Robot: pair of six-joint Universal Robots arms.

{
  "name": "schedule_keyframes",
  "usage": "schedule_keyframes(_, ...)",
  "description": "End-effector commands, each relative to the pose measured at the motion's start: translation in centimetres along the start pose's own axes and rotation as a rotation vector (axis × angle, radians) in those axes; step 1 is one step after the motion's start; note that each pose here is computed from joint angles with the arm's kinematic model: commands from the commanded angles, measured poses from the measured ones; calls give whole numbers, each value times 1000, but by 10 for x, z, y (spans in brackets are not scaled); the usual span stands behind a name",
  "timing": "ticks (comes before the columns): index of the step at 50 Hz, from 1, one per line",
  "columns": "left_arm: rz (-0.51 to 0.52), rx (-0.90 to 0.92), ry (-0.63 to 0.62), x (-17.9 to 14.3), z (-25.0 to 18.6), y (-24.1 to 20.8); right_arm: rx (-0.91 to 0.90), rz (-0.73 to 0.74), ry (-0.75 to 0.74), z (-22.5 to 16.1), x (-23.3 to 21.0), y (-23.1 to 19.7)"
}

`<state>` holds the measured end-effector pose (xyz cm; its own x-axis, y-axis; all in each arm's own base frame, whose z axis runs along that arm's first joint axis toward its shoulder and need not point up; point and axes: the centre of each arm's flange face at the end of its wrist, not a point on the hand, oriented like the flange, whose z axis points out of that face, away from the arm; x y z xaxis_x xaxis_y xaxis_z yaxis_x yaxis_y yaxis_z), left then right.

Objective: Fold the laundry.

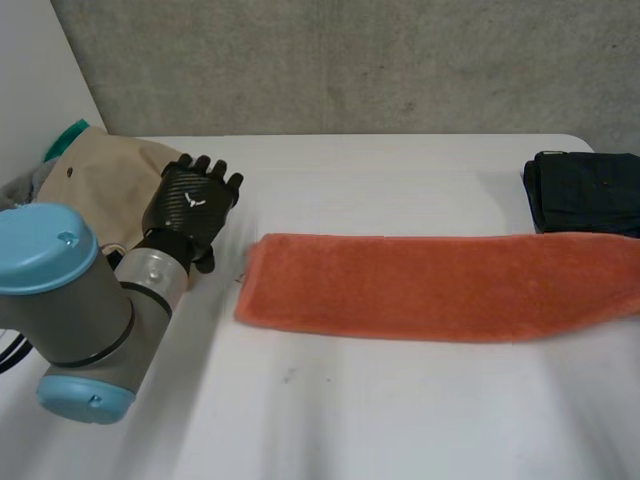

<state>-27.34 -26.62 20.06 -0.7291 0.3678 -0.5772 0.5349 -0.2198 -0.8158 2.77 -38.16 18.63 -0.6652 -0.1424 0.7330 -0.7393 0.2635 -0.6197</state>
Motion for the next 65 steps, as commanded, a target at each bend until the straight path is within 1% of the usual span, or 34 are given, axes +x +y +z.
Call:
schedule_keyframes(1, -19, -20, 9, 1, -9, 5, 61, 117, -140, -11, -32, -22)
schedule_keyframes(2, -25, -23, 11, 2, -9, 5, 76, 181, -170, -12, -35, -24)
schedule_keyframes(6, -49, -23, 14, 3, -10, 5, 123, 273, -214, -15, -36, -31)
schedule_keyframes(16, -56, -11, 4, 0, -8, 2, 152, 269, -179, -11, -23, -40)
schedule_keyframes(20, -55, -6, 10, 1, -8, 1, 117, 266, -169, -10, -20, -31)
schedule_keyframes(28, -60, -13, 31, 6, -12, 3, -7, 244, -186, -13, -10, 1)
schedule_keyframes(36, -61, -21, 47, 11, -16, 5, -65, 208, -159, -6, 2, 29)
schedule_keyframes(46, -61, -14, 48, 12, -16, 3, -117, 182, -219, 10, -14, 63)
schedule_keyframes(49, -60, -16, 48, 12, -17, 4, -117, 183, -213, 14, -16, 68)
schedule_keyframes(53, -60, -18, 49, 12, -17, 4, -109, 172, -180, 22, -15, 76)
schedule_keyframes(59, -61, -13, 42, 9, -19, 2, -132, 97, 29, 34, 20, 88)
schedule_keyframes(61, -61, -7, 40, 8, -21, 0, -137, 73, 57, 34, 26, 86)
schedule_keyframes(63, -61, 2, 34, 6, -24, -4, -130, 16, 86, 31, 33, 78)
schedule_keyframes(65, -61, 5, 30, 4, -26, -5, -86, -58, 94, 28, 33, 59)
